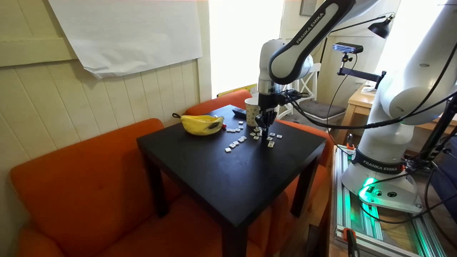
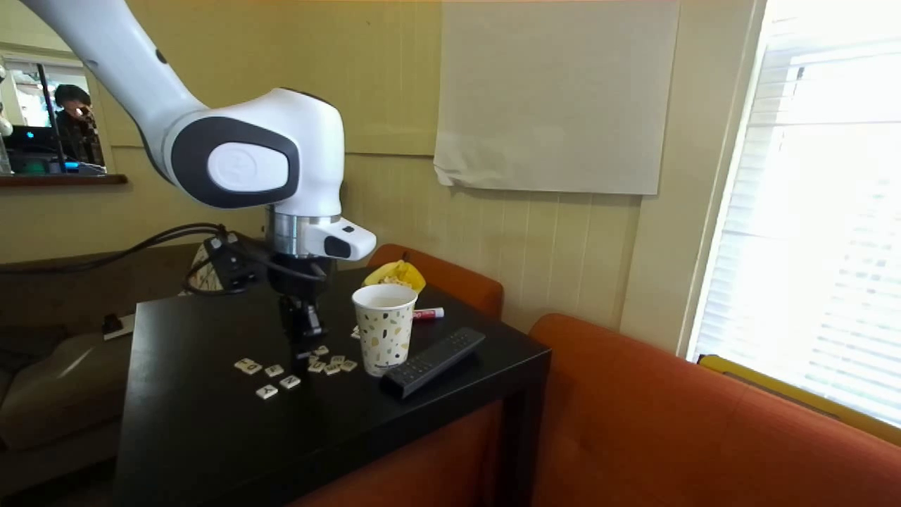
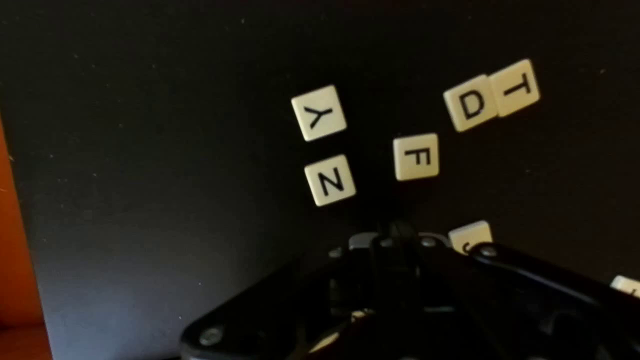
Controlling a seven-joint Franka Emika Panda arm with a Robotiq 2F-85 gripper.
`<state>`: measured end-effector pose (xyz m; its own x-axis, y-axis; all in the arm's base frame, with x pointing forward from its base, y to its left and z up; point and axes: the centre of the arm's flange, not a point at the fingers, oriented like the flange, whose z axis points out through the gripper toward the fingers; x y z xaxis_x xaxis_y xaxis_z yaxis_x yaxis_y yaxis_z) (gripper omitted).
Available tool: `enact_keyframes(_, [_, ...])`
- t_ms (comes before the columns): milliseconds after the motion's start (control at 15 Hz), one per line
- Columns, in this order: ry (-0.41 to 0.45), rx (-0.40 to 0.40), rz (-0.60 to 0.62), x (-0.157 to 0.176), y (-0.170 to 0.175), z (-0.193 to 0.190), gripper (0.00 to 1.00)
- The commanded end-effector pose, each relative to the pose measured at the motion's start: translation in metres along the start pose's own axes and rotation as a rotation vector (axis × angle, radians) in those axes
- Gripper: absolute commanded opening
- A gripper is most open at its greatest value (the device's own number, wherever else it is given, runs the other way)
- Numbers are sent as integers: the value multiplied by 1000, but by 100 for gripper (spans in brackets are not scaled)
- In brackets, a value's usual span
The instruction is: Push some of the letter blocks forward
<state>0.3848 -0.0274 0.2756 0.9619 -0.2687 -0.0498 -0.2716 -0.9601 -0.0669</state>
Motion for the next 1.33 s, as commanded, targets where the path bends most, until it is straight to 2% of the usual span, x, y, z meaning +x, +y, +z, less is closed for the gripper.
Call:
enact_keyframes(0, [51,31,-13,-4,-1,15,0])
enact_keyframes(667, [160,113,3,4,-9,12,0])
enact_keyframes(867, [174,120,13,2,-11,-3,0])
enact_keyframes(1000, [169,109,27,1,-8,-16,0])
enact_keyframes(1267, [73,49,46,-16,6,-40,0])
